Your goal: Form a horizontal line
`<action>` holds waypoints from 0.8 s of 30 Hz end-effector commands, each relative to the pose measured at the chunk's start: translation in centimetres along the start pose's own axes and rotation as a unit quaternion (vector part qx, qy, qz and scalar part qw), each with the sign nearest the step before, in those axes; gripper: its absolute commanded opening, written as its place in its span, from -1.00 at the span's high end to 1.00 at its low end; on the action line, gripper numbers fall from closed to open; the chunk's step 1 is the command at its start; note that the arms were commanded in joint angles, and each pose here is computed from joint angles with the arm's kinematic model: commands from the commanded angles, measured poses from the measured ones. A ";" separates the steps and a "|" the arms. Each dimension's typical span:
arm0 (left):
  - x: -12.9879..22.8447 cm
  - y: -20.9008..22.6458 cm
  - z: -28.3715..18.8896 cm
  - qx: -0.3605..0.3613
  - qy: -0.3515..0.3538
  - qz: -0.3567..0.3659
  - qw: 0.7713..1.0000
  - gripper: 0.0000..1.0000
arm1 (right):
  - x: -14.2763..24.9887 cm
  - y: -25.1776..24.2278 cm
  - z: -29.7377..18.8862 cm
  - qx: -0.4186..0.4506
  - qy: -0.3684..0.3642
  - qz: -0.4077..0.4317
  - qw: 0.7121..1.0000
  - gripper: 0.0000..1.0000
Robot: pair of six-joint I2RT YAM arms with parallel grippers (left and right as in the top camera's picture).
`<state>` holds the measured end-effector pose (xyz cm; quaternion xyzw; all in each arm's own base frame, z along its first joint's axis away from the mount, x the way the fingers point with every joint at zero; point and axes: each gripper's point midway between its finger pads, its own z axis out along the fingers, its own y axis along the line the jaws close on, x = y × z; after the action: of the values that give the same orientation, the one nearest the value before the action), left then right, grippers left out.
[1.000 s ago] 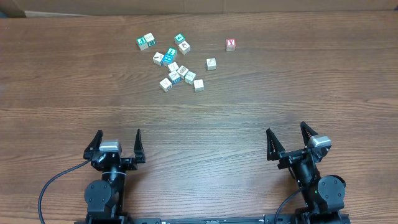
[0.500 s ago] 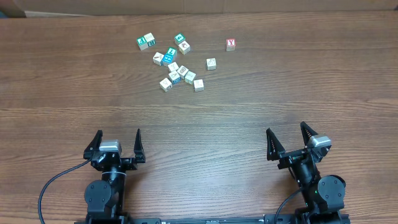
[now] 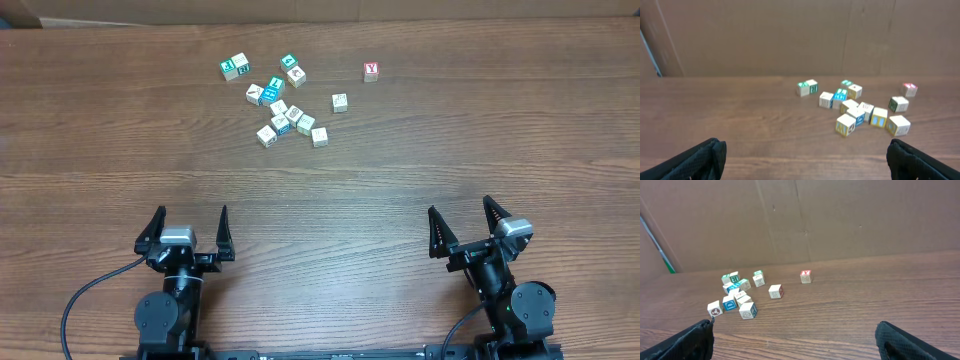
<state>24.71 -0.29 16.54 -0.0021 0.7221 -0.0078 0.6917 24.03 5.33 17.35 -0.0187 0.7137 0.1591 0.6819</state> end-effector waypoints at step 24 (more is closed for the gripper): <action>-30.9 -5.8 -16.7 0.169 -0.423 0.034 0.890 -0.99 | 0.2 -0.3 0.0 0.006 0.000 0.001 1.000 -1.00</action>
<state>10.28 -5.14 46.41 0.1260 0.3585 -0.0946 0.9202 24.03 5.33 17.35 -0.0188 0.7137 0.1590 0.6819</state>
